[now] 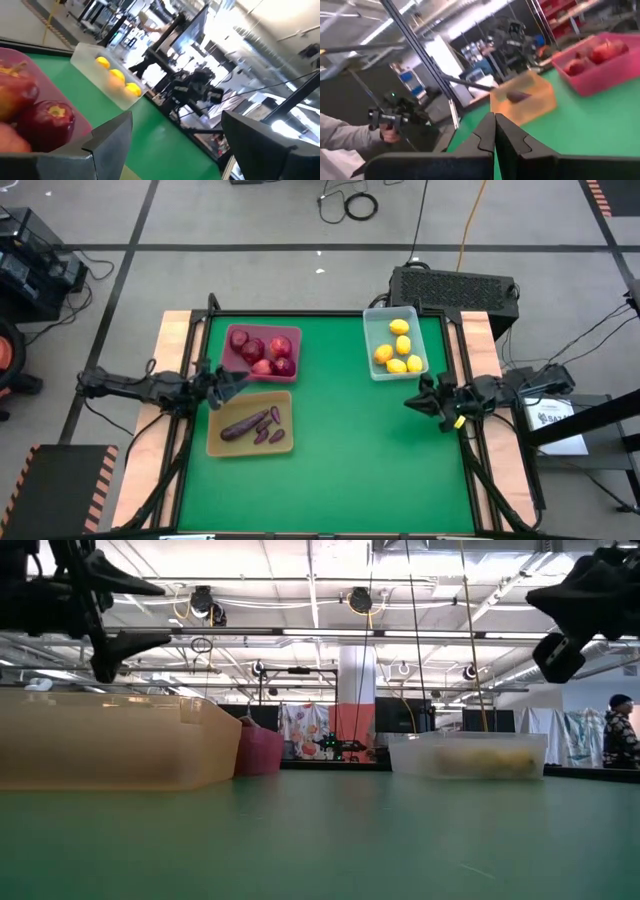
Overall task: Sort produce into baskets
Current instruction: Return to Home Position
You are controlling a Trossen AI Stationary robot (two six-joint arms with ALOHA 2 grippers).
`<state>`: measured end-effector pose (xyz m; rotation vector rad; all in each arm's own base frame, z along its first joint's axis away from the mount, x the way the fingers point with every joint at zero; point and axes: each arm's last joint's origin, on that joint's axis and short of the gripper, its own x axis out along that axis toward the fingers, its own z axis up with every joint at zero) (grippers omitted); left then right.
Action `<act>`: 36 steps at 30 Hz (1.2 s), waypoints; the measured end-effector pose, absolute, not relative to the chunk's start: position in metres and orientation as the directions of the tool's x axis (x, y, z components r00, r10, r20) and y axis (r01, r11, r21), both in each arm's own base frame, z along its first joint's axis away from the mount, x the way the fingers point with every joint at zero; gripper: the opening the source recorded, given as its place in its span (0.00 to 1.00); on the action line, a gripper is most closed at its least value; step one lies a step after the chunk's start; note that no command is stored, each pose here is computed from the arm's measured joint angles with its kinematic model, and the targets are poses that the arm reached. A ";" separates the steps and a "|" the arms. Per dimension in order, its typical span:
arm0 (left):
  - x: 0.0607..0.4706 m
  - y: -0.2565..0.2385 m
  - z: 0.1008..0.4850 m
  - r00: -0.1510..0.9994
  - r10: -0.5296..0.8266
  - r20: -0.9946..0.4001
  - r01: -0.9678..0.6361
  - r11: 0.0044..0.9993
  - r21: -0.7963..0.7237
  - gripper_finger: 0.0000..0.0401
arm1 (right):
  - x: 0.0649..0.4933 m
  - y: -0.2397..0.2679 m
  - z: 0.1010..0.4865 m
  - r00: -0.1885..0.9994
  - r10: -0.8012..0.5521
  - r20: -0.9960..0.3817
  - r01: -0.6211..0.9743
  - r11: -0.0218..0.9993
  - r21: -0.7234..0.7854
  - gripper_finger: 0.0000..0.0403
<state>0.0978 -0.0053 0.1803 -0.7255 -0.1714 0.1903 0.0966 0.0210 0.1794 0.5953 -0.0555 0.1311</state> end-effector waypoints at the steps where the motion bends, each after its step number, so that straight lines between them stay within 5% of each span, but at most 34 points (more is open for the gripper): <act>1: 0.099 -0.006 0.177 0.968 0.229 0.102 -0.102 0.731 -0.675 0.77 | 0.097 0.021 0.176 0.990 0.107 0.087 -0.137 0.827 0.545 0.00; 12: 0.100 -0.009 0.169 0.995 0.099 0.028 -0.058 0.762 -0.645 0.71 | 0.099 0.022 0.166 0.994 0.104 -0.023 -0.090 0.936 0.341 0.00; 25: 0.100 -0.009 0.166 0.992 0.123 -0.006 -0.107 0.837 -0.536 0.03 | 0.099 0.022 0.166 0.994 0.103 -0.024 -0.094 0.965 0.243 0.00; 36: 0.100 -0.009 0.165 0.993 0.121 -0.009 -0.107 0.838 -0.535 0.14 | 0.099 0.022 0.166 0.994 0.103 -0.024 -0.094 0.966 0.243 0.00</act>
